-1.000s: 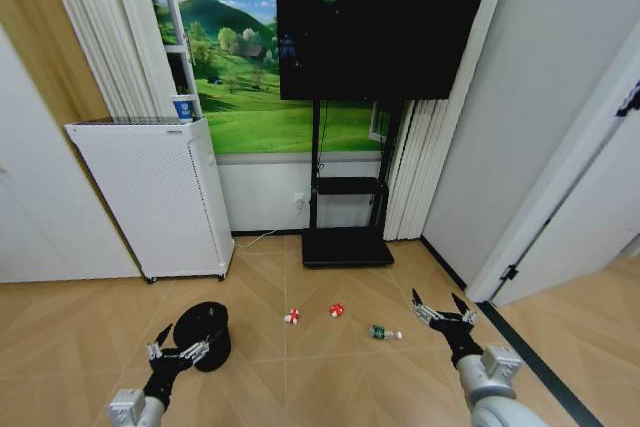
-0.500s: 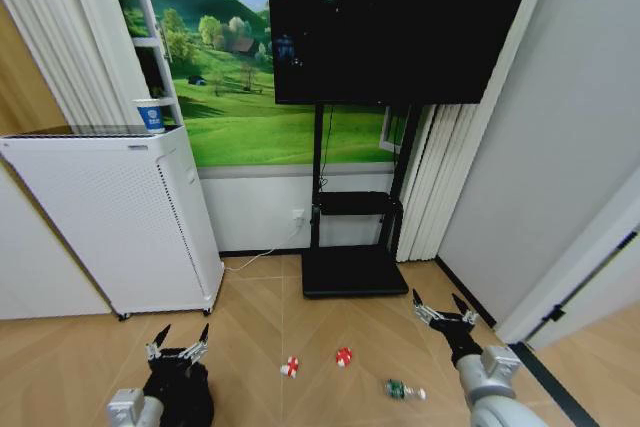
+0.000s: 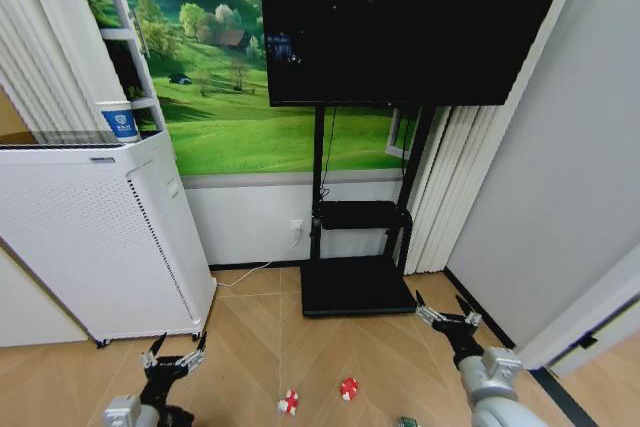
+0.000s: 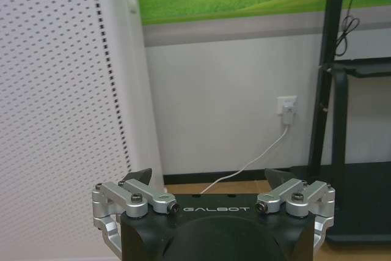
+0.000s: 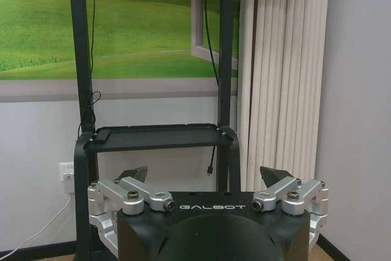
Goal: Pick up the trash bin and place the garbage on the floor into it.
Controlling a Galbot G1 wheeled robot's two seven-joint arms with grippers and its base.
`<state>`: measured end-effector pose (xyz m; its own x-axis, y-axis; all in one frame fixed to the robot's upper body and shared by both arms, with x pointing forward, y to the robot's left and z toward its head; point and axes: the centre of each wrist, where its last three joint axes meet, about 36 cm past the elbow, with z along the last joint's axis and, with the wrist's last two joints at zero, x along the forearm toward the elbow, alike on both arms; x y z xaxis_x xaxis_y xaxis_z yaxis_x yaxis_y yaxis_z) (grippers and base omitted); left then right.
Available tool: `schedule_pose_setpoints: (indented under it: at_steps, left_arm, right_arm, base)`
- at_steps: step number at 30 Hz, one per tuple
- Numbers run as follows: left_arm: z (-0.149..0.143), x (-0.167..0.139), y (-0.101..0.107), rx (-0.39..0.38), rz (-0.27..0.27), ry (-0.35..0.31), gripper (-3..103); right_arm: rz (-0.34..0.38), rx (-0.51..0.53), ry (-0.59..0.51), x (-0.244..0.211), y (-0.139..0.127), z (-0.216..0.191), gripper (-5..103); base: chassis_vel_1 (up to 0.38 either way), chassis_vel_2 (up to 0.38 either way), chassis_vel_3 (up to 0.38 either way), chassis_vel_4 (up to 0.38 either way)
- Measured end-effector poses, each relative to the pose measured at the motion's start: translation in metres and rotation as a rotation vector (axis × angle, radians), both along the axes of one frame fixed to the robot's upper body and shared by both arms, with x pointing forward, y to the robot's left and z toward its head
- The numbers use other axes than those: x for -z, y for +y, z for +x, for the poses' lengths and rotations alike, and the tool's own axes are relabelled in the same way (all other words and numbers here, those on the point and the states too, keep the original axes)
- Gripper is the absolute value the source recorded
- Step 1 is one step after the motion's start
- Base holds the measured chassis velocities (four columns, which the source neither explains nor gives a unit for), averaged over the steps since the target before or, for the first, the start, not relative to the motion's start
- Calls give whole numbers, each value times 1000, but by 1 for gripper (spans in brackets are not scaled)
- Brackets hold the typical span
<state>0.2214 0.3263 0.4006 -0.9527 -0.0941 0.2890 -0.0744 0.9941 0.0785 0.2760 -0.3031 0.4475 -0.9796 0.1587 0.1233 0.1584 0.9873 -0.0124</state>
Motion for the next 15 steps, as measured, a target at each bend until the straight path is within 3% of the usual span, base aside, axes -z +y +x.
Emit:
schedule_pose_setpoints:
  at_steps: [5, 10, 15]
  left_arm:
    - [0, 2, 2, -45, 11, -24, 100]
    - [5, -2, 1, -53, 44, -57, 100]
    - [4, -7, 0, -53, 41, -70, 100]
  right_arm:
    - [-2, 3, -1, 4, 0, 0, 100]
    - [1, 1, -2, 5, 0, 2, 100]
    - [5, 3, -3, 6, -1, 3, 100]
  base:
    - [23, -35, -25, 34]
    - [0, 0, 0, 0]
    - [0, 0, 0, 0]
